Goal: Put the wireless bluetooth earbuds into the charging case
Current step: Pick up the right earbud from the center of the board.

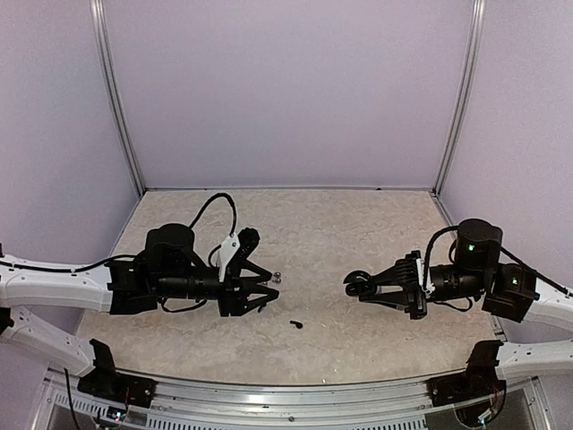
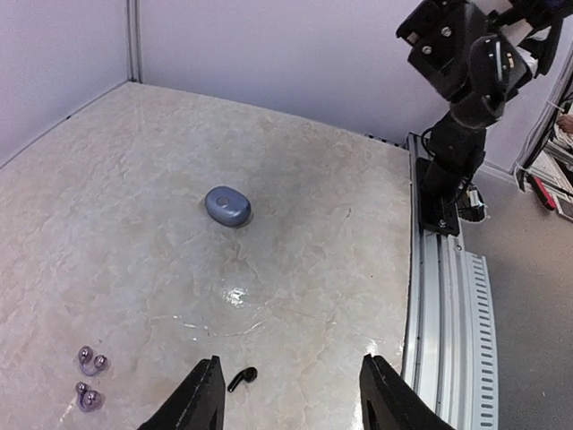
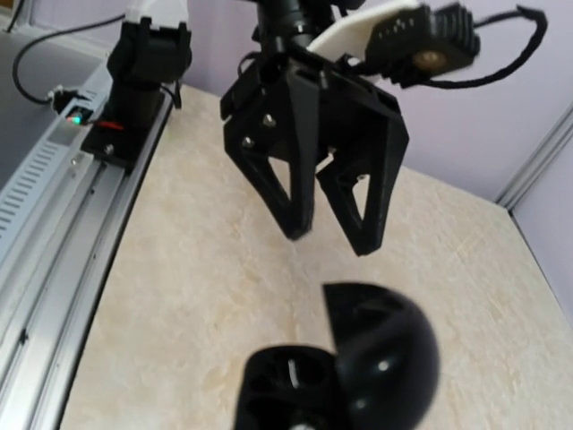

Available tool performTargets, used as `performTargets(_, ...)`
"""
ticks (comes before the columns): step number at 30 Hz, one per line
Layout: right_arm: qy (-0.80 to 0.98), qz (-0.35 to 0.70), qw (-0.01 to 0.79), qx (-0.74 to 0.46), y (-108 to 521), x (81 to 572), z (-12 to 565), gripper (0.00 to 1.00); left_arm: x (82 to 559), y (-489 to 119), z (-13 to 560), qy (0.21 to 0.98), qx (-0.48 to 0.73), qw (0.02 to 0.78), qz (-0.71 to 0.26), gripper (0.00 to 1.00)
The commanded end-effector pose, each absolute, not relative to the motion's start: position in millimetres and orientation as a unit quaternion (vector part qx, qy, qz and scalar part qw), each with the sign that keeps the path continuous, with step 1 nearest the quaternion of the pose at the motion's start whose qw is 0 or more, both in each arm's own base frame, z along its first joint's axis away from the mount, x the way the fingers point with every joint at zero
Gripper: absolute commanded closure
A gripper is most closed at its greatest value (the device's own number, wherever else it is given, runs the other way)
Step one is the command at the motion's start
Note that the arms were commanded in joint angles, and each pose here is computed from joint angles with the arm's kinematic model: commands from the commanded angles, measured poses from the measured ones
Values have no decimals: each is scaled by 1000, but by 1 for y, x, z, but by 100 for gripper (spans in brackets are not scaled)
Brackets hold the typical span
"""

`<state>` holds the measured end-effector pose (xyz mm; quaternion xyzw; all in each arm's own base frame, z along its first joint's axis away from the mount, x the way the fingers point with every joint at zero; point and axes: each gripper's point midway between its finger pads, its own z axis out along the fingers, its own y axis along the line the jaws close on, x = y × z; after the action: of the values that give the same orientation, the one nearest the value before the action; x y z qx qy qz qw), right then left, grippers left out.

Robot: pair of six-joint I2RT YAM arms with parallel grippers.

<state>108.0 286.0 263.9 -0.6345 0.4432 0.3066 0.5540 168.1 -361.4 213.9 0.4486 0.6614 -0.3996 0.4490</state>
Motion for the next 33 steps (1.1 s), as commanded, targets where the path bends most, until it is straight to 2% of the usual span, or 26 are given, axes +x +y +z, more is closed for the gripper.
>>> performTargets(1, 449, 294, 556, -634, 285, 111, 270, 100, 200, -352, 176, 748, 405, 416, -322, 50)
performTargets(6, 474, 293, 546, -626, 286, 116, 266, 100, 223, -331, 123, 848, 342, 320, -247, 53)
performTargets(12, 493, 287, 538, -620, 286, 122, 261, 100, 239, -322, 96, 900, 301, 248, -195, 54)
performTargets(26, 515, 268, 556, -595, 277, 131, 261, 100, 251, -329, 60, 932, 306, 155, -121, 74)
performTargets(33, 520, 271, 555, -591, 277, 131, 260, 100, 249, -331, 42, 932, 321, 136, -95, 76)
